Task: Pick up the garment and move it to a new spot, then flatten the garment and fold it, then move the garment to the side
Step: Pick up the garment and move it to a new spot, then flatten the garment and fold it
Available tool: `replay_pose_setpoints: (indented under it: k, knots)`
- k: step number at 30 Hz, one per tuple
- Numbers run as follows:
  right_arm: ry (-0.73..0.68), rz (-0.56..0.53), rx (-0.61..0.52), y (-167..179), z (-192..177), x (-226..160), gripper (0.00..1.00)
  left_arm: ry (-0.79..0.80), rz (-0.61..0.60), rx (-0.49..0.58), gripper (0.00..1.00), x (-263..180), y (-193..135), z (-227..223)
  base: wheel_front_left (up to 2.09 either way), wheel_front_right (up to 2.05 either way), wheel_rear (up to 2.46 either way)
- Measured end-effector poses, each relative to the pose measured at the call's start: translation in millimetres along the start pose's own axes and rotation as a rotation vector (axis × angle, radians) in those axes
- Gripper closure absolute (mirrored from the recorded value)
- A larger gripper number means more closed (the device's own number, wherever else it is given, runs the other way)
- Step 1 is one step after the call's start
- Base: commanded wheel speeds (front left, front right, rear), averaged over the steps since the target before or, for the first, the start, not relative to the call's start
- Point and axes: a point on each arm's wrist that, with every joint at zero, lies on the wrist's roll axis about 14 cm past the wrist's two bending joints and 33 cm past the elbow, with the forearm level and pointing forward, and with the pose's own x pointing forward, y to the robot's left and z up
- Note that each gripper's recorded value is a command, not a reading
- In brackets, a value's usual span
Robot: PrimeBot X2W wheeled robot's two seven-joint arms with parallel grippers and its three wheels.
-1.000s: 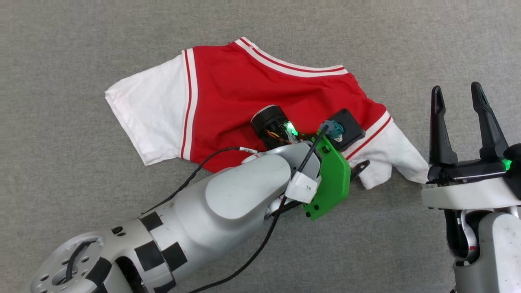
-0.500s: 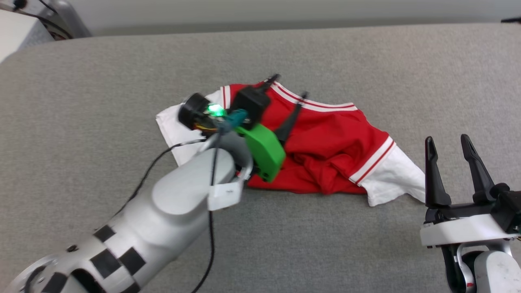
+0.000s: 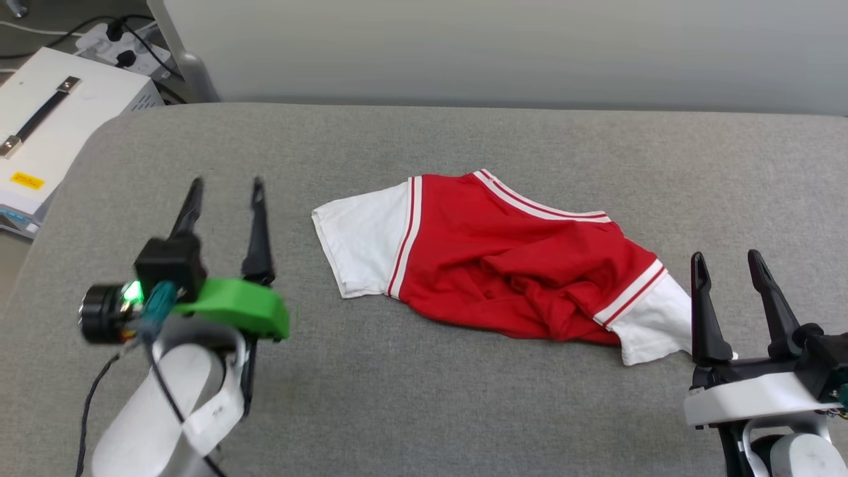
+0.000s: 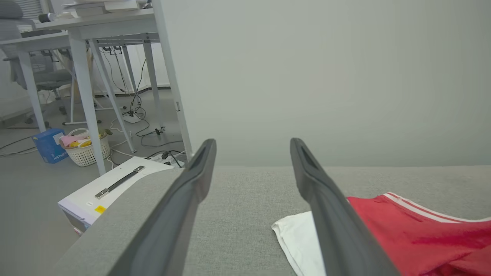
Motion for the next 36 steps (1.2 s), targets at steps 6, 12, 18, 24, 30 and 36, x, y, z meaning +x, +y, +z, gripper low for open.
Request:
replay_pose_setpoints:
  k: [6, 12, 18, 24, 30, 36]
  knots:
    - [0.012, 0.011, 0.015, 5, -2, -7, 0.00, 0.012, 0.074, -0.010, 0.00, -38, 24, -8, 0.00, 0.00, 0.00]
    - [0.040, 0.025, 0.030, 12, -8, -17, 0.00, 0.070, 0.071, -0.056, 0.00, -69, 20, -29, 0.00, 0.00, 0.00]
    - [0.076, 0.031, 0.042, 16, -17, -31, 0.00, 0.112, 0.025, -0.099, 0.00, -87, 2, -44, 0.00, 0.00, 0.00]
    - [0.121, 0.029, 0.047, 17, -29, -44, 0.00, 0.140, 0.008, -0.108, 0.00, -97, -6, -54, 0.00, 0.00, 0.00]
    - [0.128, 0.024, 0.047, 15, -30, -46, 0.00, 0.154, 0.012, -0.104, 0.00, -100, -3, -60, 0.00, 0.00, 0.00]
    - [0.129, 0.023, 0.047, 15, -31, -47, 0.00, 0.167, 0.012, -0.094, 0.00, -100, -1, -64, 0.00, 0.00, 0.00]
